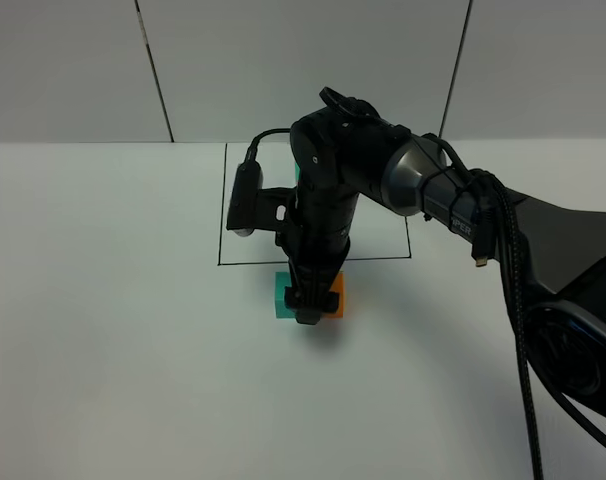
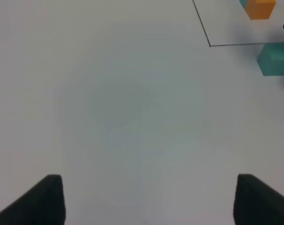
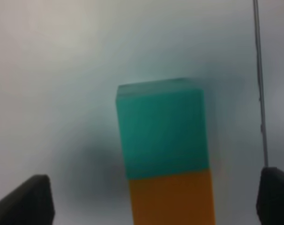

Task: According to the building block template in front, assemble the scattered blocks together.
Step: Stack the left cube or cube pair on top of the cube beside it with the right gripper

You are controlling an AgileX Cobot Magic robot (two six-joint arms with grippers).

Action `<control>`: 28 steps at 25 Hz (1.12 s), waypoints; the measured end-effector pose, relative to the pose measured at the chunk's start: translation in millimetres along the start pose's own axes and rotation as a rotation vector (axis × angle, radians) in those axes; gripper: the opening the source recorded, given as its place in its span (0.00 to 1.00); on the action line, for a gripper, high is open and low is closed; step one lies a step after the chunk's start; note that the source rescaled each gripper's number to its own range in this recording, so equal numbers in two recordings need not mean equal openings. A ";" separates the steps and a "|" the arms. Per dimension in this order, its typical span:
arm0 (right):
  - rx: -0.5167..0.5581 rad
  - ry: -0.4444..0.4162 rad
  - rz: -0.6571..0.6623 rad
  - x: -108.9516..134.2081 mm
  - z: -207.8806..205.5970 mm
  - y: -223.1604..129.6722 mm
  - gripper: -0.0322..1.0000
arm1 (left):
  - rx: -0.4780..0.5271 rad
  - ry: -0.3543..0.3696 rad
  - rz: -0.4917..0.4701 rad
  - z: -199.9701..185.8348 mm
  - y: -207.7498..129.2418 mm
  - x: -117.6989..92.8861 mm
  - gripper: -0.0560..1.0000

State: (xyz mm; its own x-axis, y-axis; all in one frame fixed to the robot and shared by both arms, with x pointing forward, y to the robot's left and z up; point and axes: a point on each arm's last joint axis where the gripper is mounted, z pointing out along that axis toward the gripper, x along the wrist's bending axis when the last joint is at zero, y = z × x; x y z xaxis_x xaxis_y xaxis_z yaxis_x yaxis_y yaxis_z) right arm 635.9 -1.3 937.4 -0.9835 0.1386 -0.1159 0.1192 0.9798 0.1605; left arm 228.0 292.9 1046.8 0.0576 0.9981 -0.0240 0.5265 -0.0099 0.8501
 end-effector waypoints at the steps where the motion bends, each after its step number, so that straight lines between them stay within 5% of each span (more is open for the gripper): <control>1: 0.003 -0.009 -0.005 -1.1 3.1 -0.2 0.73 | 0.000 0.000 0.000 0.0 0.0 0.0 0.68; 15: 0.051 -0.008 -0.028 -3.1 41.8 -4.5 0.67 | 0.000 0.000 0.000 0.0 0.0 0.0 0.68; 18: 0.050 -0.011 -0.028 -3.3 41.8 -4.4 0.47 | 0.000 0.000 0.000 0.0 0.0 0.0 0.68; 21: 0.050 -0.011 -0.026 -3.4 41.8 -4.4 0.06 | 0.000 0.000 0.000 0.0 0.0 0.0 0.68; 28: 0.036 -0.004 0.048 -2.8 38.2 -3.3 0.04 | 0.000 0.000 0.000 0.0 0.0 0.0 0.68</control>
State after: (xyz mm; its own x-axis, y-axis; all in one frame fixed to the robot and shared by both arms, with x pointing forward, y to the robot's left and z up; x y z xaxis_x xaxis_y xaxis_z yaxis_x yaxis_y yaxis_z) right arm 643.5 0.6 899.7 -0.9760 0.1865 -0.1127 0.1715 0.9765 0.1309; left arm 228.0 292.9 1046.8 0.0576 0.9981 -0.0240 0.5265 -0.0099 0.8501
